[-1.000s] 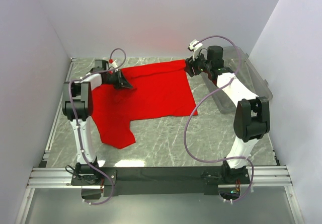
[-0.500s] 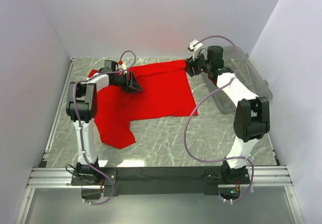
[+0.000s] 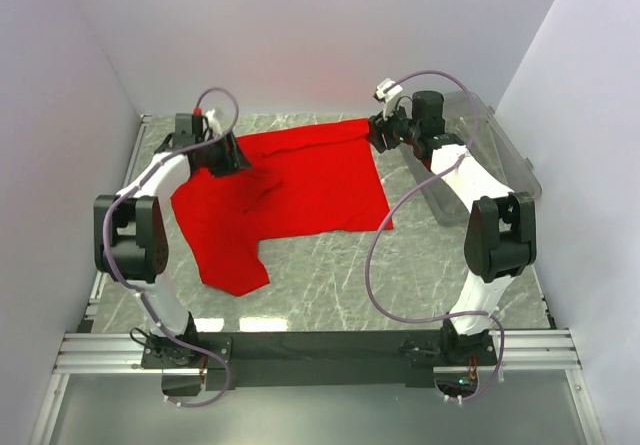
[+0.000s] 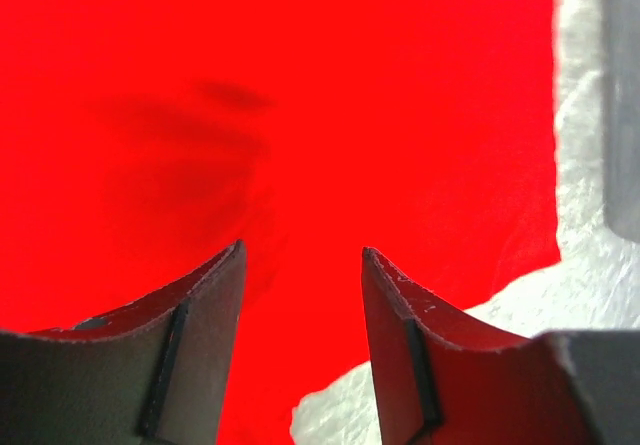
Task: Fold and stack the t-shirts
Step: Fold the tshirt
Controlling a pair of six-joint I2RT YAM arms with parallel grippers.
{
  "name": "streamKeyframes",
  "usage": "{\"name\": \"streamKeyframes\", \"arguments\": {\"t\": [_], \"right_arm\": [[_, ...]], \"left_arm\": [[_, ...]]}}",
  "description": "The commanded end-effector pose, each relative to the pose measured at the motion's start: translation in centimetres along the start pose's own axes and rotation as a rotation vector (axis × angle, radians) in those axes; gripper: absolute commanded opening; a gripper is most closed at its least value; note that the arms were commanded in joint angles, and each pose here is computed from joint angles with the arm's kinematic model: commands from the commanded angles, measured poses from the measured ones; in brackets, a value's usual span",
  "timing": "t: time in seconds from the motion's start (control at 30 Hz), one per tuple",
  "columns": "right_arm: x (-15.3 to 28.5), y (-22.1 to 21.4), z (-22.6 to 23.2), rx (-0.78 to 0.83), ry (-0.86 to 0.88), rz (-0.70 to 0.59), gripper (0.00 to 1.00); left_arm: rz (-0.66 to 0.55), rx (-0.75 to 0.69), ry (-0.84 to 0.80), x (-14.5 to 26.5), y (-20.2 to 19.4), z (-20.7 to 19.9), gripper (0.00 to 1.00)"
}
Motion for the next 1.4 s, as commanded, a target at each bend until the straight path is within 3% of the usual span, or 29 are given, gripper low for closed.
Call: {"name": "streamKeyframes", "arguments": {"t": [0.0,0.17,0.33,0.83,1.37], "right_arm": [[1.9,2.6,0.3,0.038,-0.006,-0.083,0.61],[1.8,2.5,0.3,0.033,0.002,-0.078,0.61],[1.8,2.2,0.3,0.032,-0.001,-0.074,0.61],[1.8,2.2,0.2,0.033,-0.013,-0.076,0.61],[1.9,2.1,0.2,0.036,-0.018,-0.076,0.61]], "left_arm": [[0.070,0.149,0.076,-0.1,-3.9,0.8,0.55],[0.093,0.275,0.096,-0.6,-6.7,1.0,0.51],[0.052,0.345,0.108,-0.9,-6.0,1.9,0.48],[0.104,0.442,0.159,0.5,-5.5,4.0,0.46],[0.207,0.483,0.168,-2.3,-7.8,3.6,0.44]]}}
Point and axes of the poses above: each gripper's point midway between its finger pads, its own x axis back along the fingers, its own z axis along the line the jaws close on, y = z × x, the point moved 9 cm from there along x, back along the fingers, and after that the axes turned 14 degrees about -x, right-handed, at the moved point
